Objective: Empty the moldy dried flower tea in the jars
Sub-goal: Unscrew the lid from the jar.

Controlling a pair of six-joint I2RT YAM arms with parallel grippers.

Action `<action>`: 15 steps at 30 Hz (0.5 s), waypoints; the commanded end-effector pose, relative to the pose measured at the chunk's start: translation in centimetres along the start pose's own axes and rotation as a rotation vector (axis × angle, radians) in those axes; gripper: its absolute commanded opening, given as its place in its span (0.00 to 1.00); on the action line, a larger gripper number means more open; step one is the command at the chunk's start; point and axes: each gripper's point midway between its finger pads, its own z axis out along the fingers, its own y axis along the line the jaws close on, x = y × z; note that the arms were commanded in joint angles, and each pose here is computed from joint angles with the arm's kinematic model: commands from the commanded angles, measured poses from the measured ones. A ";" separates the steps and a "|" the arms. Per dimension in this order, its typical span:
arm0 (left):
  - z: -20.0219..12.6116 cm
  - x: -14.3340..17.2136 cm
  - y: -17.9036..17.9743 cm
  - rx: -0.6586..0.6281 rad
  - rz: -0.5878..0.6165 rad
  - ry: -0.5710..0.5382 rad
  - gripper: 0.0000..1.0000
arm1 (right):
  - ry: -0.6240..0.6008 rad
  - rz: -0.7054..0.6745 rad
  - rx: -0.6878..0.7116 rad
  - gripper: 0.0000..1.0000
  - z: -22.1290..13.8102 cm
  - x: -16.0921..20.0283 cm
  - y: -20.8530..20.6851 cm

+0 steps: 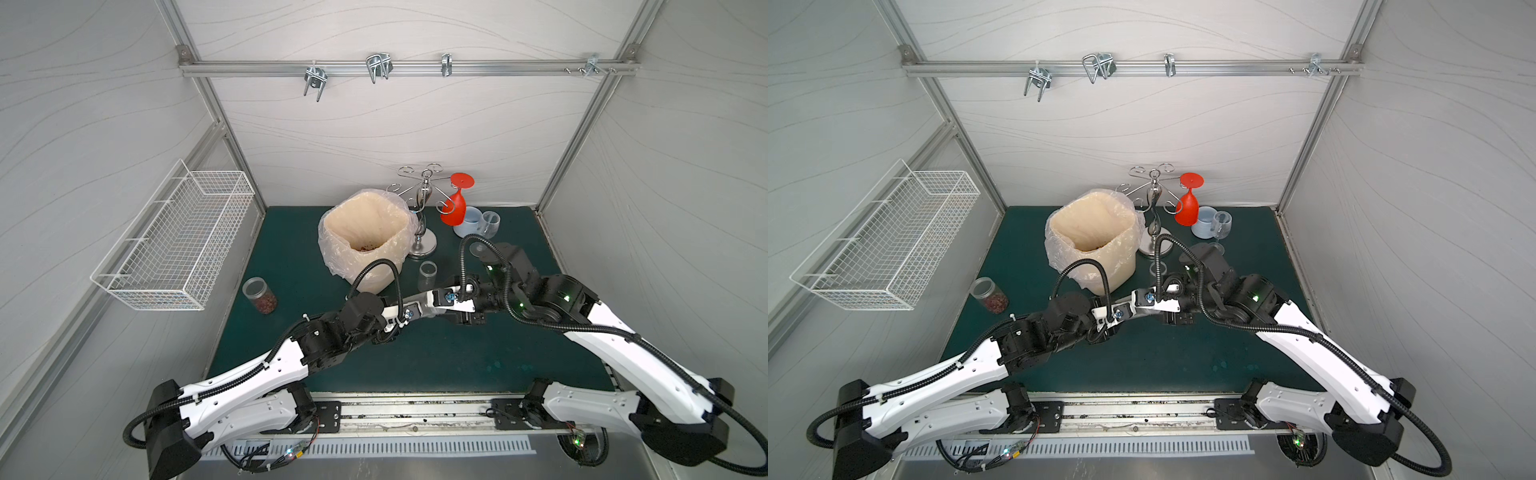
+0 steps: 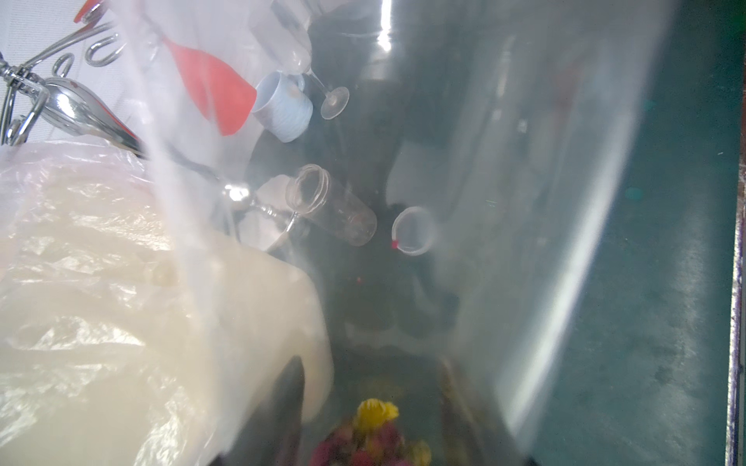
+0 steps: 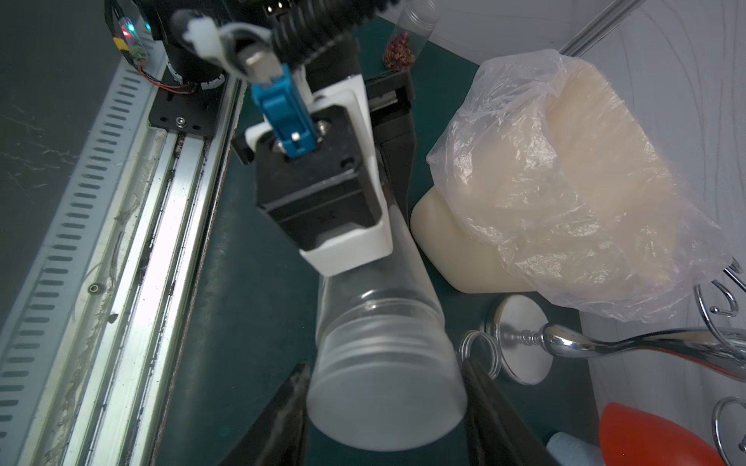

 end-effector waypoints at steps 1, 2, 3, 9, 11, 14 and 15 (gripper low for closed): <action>-0.7 -2.2 1.5 -0.046 -0.014 -0.076 0.00 | -0.132 0.033 -0.070 0.20 -1.1 -1.5 1.0; -0.7 -2.2 1.5 -0.046 -0.014 -0.076 0.00 | -0.152 0.046 -0.078 0.20 -1.2 -1.7 1.0; -0.7 -2.2 1.5 -0.046 -0.014 -0.076 0.00 | -0.167 0.061 -0.088 0.20 -1.4 -1.8 1.0; -0.7 -2.2 1.6 -0.052 -0.015 -0.076 0.00 | -0.177 0.147 -0.080 0.21 -1.7 -1.3 0.4; -0.8 -2.1 1.6 -0.053 -0.015 -0.075 0.00 | -0.162 0.184 -0.049 0.22 -1.9 -0.9 -0.1; -0.9 -2.1 1.9 -0.067 -0.023 -0.075 0.00 | -0.127 0.312 0.040 0.22 -2.2 0.3 -2.0; -1.0 -2.2 2.0 -0.075 -0.026 -0.077 0.00 | -0.123 0.370 0.061 0.22 -2.3 0.7 -2.6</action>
